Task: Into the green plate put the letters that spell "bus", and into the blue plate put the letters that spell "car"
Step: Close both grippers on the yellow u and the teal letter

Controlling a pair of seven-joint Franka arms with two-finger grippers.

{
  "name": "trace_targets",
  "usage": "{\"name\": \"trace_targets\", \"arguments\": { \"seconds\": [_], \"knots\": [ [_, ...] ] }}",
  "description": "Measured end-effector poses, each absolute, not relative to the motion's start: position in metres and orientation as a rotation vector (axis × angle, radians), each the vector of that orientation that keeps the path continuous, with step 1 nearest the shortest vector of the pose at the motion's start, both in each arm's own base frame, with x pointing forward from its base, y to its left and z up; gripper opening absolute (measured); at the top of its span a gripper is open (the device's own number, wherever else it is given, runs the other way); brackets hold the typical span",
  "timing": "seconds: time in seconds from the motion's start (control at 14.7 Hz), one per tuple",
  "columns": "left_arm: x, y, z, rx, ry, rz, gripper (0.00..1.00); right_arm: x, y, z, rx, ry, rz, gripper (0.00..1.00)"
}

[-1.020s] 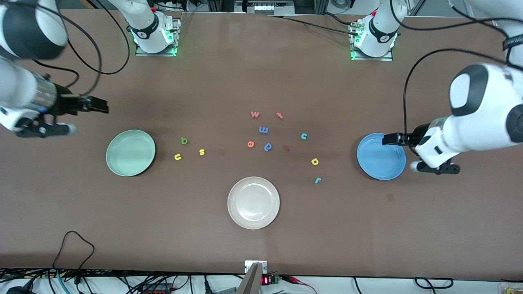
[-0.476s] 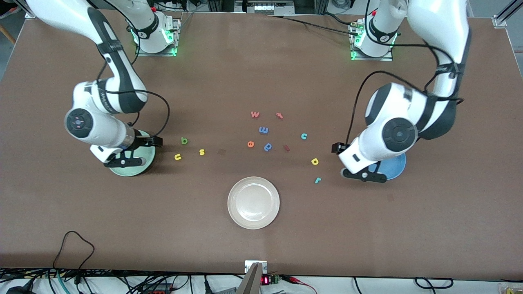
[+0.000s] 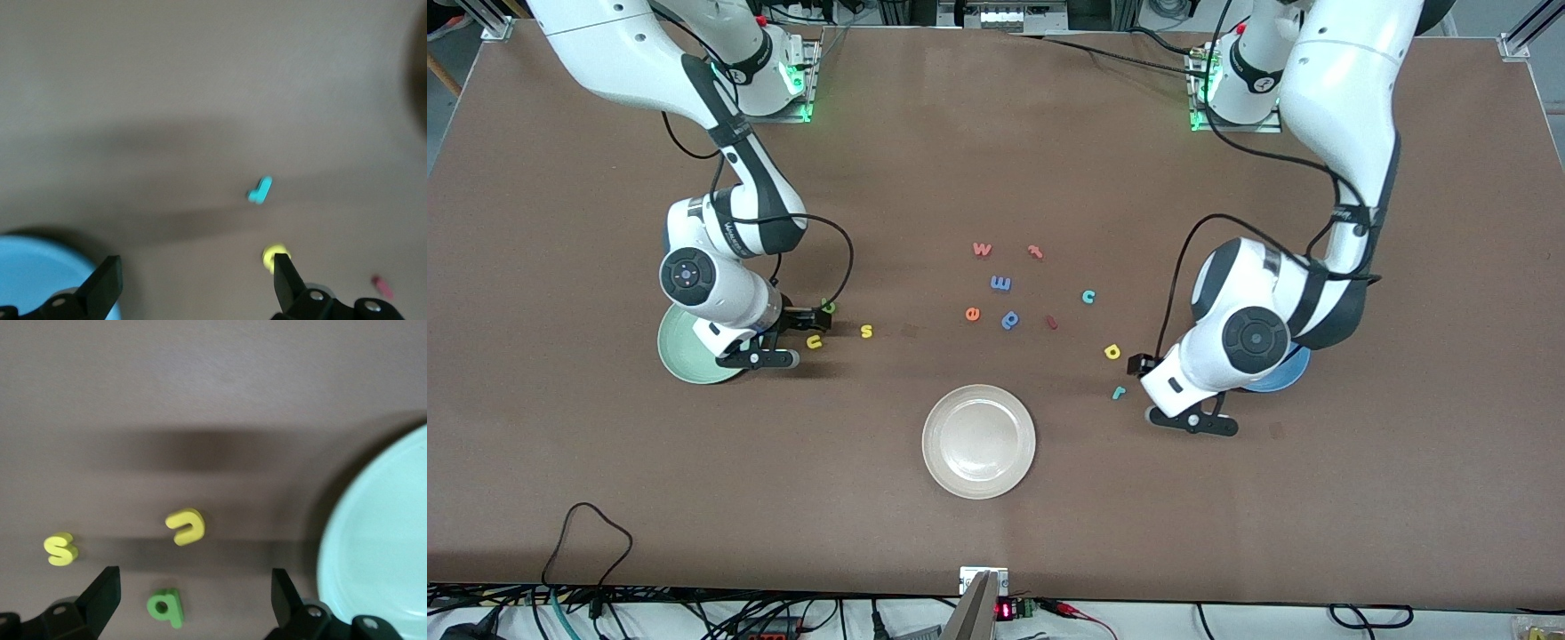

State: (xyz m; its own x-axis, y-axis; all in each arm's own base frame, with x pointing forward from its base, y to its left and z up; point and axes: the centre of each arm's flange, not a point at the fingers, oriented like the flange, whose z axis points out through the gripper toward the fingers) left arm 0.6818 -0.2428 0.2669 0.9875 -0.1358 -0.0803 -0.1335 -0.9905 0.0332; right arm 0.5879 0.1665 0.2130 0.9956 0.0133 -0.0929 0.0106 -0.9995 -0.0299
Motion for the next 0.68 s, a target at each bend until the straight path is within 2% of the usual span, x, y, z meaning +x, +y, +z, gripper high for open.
{"name": "trace_targets", "arguments": {
  "seconds": [0.14,0.27,0.34,0.48,0.61,0.68],
  "knots": [
    [0.685,-0.252,0.241,3.095,-0.222,-0.087,0.97,0.598,0.169,0.218,-3.123,-0.077,0.101,1.00],
    [0.684,-0.265,0.220,3.089,-0.246,-0.068,0.80,0.607,0.171,0.220,-3.137,-0.161,0.067,1.00],
    [0.682,-0.273,0.212,3.086,-0.258,-0.059,0.74,0.609,0.173,0.218,-3.140,-0.198,0.063,0.94],
    [0.681,-0.280,0.200,3.082,-0.271,-0.047,0.69,0.609,0.178,0.213,-3.140,-0.248,0.066,0.92],
    [0.677,-0.288,0.192,3.082,-0.288,-0.058,0.66,0.608,0.182,0.209,-3.139,-0.274,0.075,0.66],
    [0.674,-0.292,0.189,3.082,-0.299,-0.065,0.66,0.607,0.183,0.207,-3.139,-0.287,0.081,0.61]
  ]
}}
